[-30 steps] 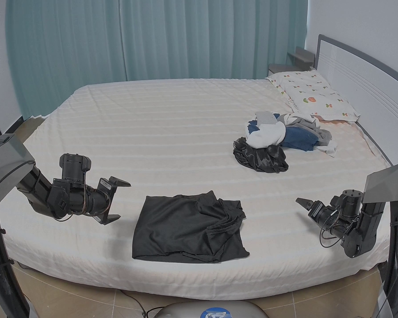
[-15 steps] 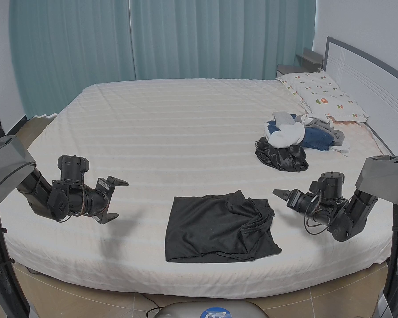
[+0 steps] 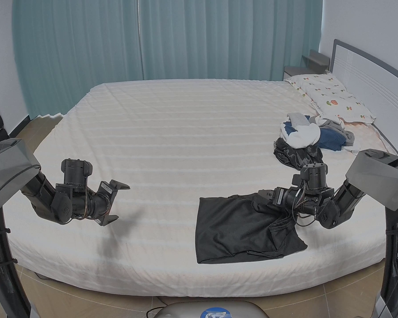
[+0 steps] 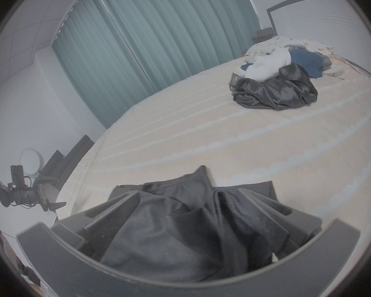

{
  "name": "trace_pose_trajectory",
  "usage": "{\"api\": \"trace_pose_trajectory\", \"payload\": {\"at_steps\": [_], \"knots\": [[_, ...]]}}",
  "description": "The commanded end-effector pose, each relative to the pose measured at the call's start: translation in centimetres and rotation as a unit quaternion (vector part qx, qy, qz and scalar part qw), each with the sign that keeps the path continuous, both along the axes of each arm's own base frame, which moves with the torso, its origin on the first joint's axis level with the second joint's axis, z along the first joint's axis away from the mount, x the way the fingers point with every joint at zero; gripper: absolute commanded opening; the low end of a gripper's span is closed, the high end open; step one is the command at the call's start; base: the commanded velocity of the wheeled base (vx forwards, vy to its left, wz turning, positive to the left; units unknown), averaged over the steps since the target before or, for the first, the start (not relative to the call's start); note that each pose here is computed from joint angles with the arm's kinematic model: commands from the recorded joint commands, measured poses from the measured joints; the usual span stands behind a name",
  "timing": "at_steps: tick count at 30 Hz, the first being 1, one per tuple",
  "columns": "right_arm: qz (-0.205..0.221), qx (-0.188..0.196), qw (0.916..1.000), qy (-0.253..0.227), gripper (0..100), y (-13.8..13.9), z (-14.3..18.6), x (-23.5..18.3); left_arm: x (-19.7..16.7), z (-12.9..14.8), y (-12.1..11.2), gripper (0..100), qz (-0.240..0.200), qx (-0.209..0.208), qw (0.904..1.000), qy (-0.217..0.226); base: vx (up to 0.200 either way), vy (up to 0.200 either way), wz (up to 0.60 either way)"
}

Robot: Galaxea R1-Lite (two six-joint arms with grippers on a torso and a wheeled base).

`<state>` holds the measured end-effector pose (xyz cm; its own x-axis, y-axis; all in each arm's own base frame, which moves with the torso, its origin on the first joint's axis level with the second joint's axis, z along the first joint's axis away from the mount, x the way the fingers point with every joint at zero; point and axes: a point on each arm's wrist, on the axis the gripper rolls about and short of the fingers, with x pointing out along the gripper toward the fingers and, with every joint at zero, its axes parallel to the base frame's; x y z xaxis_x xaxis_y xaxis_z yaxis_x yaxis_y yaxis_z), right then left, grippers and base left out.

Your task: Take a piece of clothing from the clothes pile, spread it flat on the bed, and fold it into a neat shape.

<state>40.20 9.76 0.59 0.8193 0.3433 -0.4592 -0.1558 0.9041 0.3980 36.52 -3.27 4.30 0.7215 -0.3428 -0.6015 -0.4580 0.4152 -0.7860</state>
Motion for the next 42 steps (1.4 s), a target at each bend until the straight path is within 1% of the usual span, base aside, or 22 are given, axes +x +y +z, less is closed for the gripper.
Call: {"api": "trace_pose_trajectory", "payload": {"at_steps": [1,11,12,17,18,19,21,23,27,37,42], "knots": [[-0.011,-0.008,0.9998,0.016,100,-1.2,-1.7,0.3,-0.1,-0.7,-0.3,100,-0.006,0.008,0.9999,0.007,0.000,0.000,0.00],[-0.009,-0.013,0.9992,0.037,100,-1.3,-3.7,0.4,-0.1,-0.9,-0.6,100,-0.006,0.015,0.9998,0.008,0.000,0.000,0.00],[-0.010,-0.013,0.9992,0.036,0,-1.4,-3.8,0.5,-0.1,-0.9,-0.7,100,-0.006,0.015,0.9998,0.008,0.000,0.000,0.00],[-0.024,-0.005,0.9993,0.030,0,-2.4,-3.4,0.7,-0.1,-1.0,-0.7,100,-0.006,0.015,0.9998,0.009,0.000,0.000,0.00],[-0.032,-0.004,0.9991,0.029,0,-3.1,-3.2,0.7,-0.1,-1.0,-0.7,100,-0.006,0.015,0.9998,0.009,0.000,0.000,0.00],[-0.032,-0.004,0.9990,0.029,0,-3.1,-3.2,0.7,-0.1,-1.0,-0.7,100,-0.006,0.015,0.9998,0.009,0.000,0.000,0.00],[-0.049,-0.002,0.9983,0.031,0,-4.5,-2.8,0.4,-0.1,-0.9,-0.7,100,-0.006,0.015,0.9998,0.008,0.000,0.000,0.00],[-0.051,0.000,0.9980,0.037,0,-5.1,-2.7,-0.1,-0.1,-1.0,-0.7,100,-0.007,0.015,0.9998,0.009,0.000,0.000,0.00],[-0.041,0.006,0.9980,0.047,0,-5.5,-2.6,-0.7,-0.1,-1.0,-0.7,100,-0.009,0.018,0.9998,0.008,0.000,0.000,0.00],[-0.056,0.008,0.9976,0.041,0,-6.6,-2.4,-0.6,-0.2,-1.0,-0.7,100,-0.009,0.018,0.9998,0.009,0.000,0.000,0.00],[-0.062,0.005,0.9969,0.048,0,-7.1,-2.5,-0.7,-0.1,-1.0,-0.7,100,-0.009,0.018,0.9998,0.008,0.000,0.000,0.00]]}}
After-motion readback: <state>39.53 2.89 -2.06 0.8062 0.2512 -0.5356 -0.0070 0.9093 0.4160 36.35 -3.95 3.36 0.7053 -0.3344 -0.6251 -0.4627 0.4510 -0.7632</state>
